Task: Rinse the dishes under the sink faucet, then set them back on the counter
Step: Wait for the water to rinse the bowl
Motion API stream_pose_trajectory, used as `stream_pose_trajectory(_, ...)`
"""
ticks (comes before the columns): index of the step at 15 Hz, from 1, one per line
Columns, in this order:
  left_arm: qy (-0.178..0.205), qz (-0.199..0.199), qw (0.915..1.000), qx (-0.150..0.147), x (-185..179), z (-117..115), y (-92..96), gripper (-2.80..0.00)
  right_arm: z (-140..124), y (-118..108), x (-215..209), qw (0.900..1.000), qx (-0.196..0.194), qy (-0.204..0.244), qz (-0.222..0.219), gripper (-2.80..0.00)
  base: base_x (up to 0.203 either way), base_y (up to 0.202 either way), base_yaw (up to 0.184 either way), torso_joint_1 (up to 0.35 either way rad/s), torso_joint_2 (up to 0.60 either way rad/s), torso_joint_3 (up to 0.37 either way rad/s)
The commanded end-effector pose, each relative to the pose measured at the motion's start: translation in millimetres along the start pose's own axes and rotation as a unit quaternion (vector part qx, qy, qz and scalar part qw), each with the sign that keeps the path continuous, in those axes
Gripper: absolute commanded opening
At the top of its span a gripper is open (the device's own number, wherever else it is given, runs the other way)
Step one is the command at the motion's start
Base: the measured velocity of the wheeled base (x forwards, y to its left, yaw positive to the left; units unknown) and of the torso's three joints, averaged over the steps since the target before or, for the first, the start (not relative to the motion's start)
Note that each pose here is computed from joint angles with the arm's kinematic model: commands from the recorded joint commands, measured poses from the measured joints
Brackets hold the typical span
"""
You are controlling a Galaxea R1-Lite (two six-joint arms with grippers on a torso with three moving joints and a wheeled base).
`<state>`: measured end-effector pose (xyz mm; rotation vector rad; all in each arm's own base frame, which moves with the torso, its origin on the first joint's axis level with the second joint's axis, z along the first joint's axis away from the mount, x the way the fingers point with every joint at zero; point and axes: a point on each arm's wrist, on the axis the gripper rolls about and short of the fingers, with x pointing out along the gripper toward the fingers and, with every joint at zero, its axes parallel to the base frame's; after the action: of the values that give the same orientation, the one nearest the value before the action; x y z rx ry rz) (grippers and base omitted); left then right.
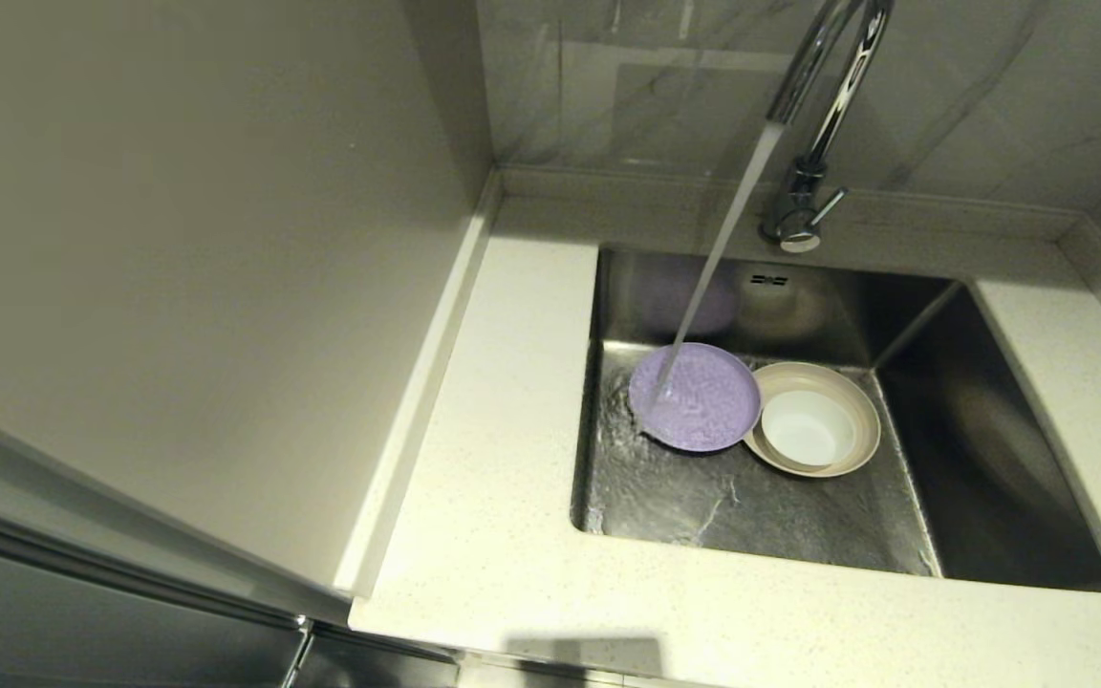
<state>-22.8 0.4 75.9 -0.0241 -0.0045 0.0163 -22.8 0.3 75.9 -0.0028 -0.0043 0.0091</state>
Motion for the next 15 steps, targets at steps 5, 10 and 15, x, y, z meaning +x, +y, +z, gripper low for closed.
stream_pose_trajectory(5,-0.002,0.0,1.0,0.0,-0.2,0.0,0.0,-2.8,0.1,0.0,0.0,1.0,0.0,0.0,0.0,-2.8,0.0,0.0,0.0,0.0,0.0,0.0)
stream_pose_trajectory(10,-0.002,0.0,1.0,0.0,-0.2,0.0,0.0,-2.8,0.1,0.0,0.1,1.0,0.0,0.0,0.0,-2.8,0.0,0.0,0.0,0.0,0.0,0.0)
stream_pose_trajectory(15,-0.002,0.0,1.0,0.0,-0.2,0.0,0.0,-2.8,0.8,-0.1,4.3,1.0,-0.001,0.03,0.0,-2.8,0.0,0.0,0.0,0.0,0.0,0.0)
